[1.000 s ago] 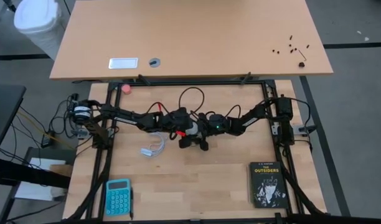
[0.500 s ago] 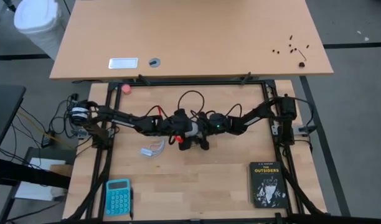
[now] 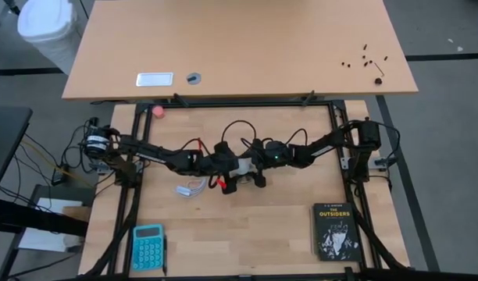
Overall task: Screw lightbulb
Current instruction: Insert the white lightbulb into the silver lamp
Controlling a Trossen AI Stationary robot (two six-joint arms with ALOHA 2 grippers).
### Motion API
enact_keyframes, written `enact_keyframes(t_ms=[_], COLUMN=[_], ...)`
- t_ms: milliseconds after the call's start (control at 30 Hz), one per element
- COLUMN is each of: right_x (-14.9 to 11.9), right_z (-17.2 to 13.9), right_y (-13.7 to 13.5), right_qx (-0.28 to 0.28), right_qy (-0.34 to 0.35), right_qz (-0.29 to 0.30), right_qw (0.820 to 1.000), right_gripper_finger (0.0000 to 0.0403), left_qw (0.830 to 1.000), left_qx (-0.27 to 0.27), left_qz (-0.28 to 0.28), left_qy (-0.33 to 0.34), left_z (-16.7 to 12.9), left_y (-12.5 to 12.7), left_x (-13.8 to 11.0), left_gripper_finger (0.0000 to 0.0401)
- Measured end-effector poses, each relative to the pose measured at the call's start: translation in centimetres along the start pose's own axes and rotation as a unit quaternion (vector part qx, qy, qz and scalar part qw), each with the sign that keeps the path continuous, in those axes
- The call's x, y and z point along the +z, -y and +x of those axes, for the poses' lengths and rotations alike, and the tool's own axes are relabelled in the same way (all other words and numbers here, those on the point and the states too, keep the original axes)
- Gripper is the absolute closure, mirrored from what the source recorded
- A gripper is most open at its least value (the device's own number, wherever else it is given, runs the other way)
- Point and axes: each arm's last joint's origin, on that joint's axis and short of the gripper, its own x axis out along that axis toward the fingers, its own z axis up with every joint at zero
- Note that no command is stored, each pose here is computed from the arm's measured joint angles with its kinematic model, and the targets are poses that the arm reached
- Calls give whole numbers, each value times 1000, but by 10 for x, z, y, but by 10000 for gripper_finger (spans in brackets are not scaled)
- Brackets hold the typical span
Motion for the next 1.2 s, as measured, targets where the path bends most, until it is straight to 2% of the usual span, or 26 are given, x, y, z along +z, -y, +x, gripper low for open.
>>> enact_keyframes(t_ms=[300, 500, 700, 867, 1200], right_x=[11, 13, 13, 13, 12], right_z=[-10, -10, -10, -10, -11], right_y=[0, 0, 0, 0, -1], right_qx=[-6, -6, -6, -2, 11], right_qy=[19, 26, 27, 28, 28], right_qz=[-9, -10, -1, 3, 7], right_qw=[1000, 1000, 1000, 1000, 1000], right_gripper_finger=[76, 76, 78, 78, 78], left_qw=[1000, 1000, 999, 998, 999], left_qx=[17, 19, 44, 45, -6], left_qz=[0, 1, 13, 19, 21], left_qy=[13, 11, 16, 37, 46], left_z=[-2, -2, -2, -1, 4], left_y=[3, 3, 1, -2, -18], left_x=[2, 2, 3, 8, 11], left_gripper_finger=[68, 68, 68, 68, 88])
